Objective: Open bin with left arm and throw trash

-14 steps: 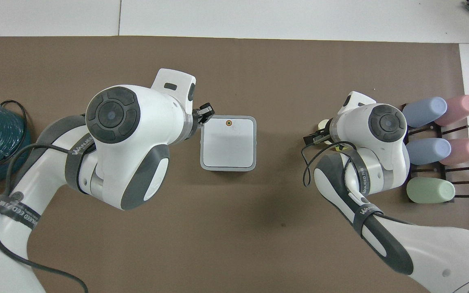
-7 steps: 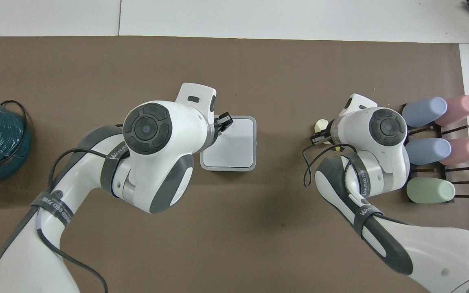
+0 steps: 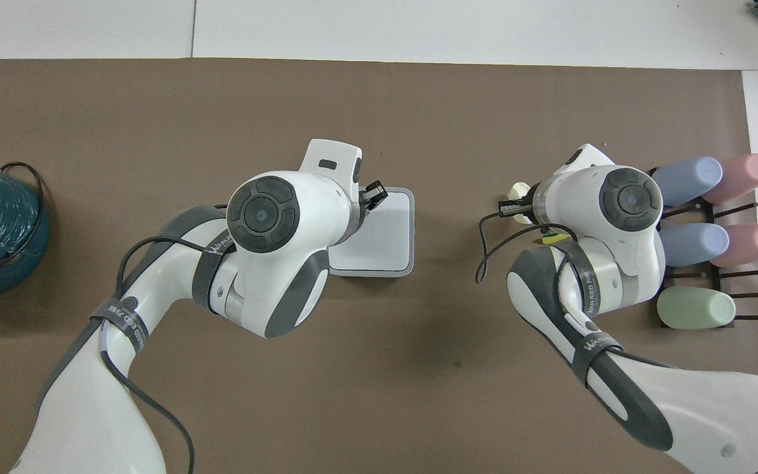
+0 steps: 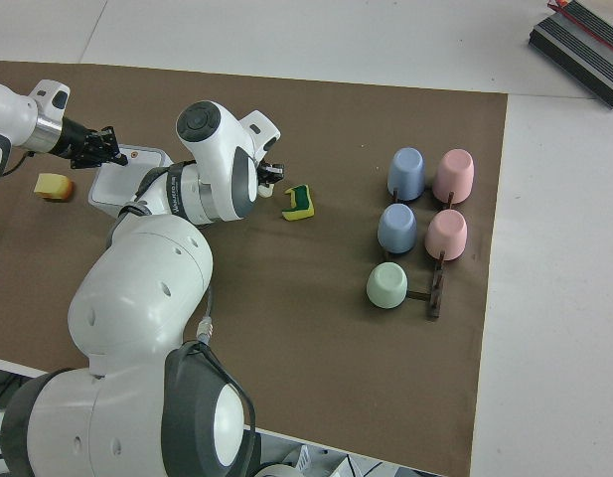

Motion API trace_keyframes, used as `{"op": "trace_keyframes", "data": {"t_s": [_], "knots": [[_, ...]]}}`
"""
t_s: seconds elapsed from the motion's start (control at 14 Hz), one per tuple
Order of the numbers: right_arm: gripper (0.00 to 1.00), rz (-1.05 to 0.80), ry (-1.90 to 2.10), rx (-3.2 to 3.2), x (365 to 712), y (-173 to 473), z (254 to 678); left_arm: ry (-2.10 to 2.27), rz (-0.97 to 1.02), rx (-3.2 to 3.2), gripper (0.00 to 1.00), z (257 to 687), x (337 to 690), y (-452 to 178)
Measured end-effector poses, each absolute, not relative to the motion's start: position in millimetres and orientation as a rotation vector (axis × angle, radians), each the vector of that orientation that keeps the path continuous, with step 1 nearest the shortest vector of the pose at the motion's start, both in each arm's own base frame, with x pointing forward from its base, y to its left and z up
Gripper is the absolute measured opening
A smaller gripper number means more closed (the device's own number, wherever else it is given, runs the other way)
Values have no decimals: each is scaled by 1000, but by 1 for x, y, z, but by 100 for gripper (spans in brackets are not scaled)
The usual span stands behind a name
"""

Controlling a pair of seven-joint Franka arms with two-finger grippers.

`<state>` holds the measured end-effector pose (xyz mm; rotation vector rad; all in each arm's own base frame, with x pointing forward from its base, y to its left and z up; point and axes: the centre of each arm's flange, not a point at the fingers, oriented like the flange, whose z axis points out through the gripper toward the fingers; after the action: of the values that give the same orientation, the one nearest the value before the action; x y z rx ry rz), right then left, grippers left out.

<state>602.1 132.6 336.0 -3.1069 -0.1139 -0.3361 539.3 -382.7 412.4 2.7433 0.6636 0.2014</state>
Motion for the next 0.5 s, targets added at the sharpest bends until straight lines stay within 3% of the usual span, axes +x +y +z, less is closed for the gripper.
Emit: {"op": "trace_keyframes", "data": {"t_s": [0.5], "knots": [[7, -338, 257, -2940, 609, 158, 444, 669, 174, 2761, 1, 418, 541, -384]]}}
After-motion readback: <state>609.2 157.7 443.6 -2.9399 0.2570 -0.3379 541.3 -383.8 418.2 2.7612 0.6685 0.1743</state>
